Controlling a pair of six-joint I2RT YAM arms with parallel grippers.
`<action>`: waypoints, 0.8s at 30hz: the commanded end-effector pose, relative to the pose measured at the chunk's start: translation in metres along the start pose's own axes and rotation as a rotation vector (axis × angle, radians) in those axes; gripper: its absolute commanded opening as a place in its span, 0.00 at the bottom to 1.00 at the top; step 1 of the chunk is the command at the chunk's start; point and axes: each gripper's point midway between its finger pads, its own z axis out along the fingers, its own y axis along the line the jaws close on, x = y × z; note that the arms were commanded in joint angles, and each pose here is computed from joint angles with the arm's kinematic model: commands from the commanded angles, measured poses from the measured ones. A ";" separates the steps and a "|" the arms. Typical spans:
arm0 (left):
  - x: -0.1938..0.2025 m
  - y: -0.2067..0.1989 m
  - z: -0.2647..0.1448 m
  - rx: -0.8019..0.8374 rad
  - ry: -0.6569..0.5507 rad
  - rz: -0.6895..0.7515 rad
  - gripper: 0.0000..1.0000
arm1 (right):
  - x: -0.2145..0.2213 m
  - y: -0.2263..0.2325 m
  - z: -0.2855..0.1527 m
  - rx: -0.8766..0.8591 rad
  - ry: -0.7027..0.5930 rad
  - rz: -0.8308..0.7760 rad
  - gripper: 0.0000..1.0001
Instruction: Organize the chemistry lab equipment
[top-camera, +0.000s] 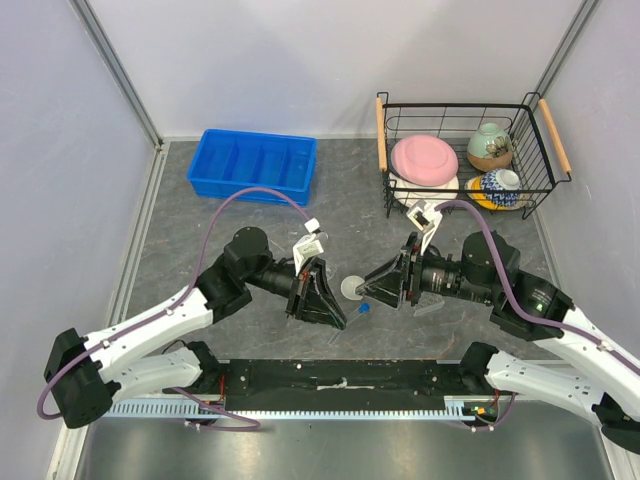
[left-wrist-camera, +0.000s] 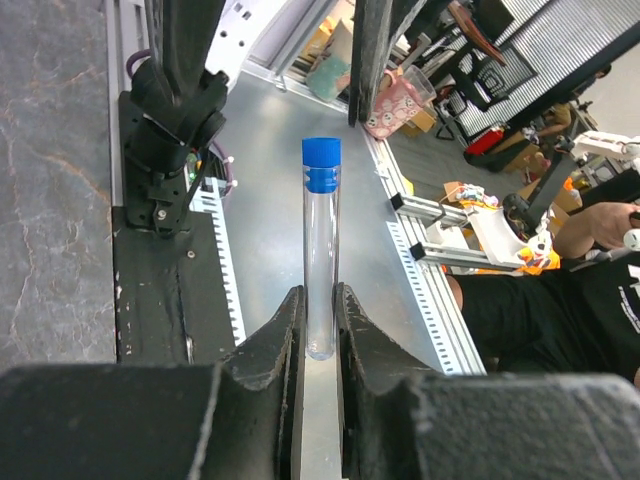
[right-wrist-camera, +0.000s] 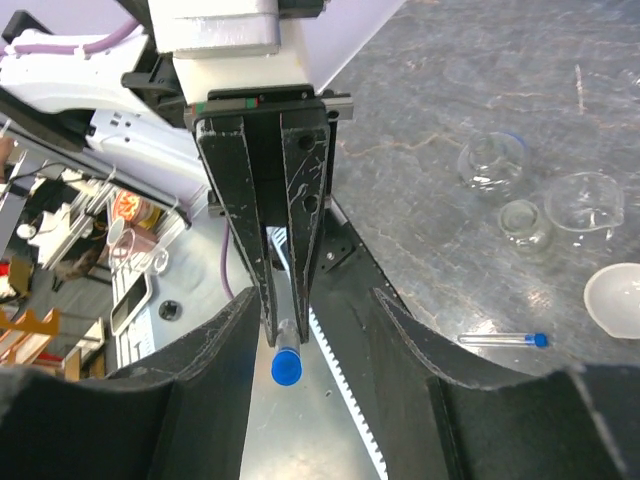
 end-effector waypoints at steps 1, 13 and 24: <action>-0.007 -0.013 -0.002 0.080 -0.011 0.024 0.02 | 0.002 0.023 0.003 -0.137 0.001 0.028 0.53; -0.019 0.003 -0.002 0.080 -0.029 0.032 0.02 | 0.011 0.025 -0.002 -0.168 0.002 0.049 0.50; -0.022 0.006 -0.007 0.072 -0.033 0.032 0.02 | 0.015 0.019 -0.004 -0.141 0.013 0.040 0.45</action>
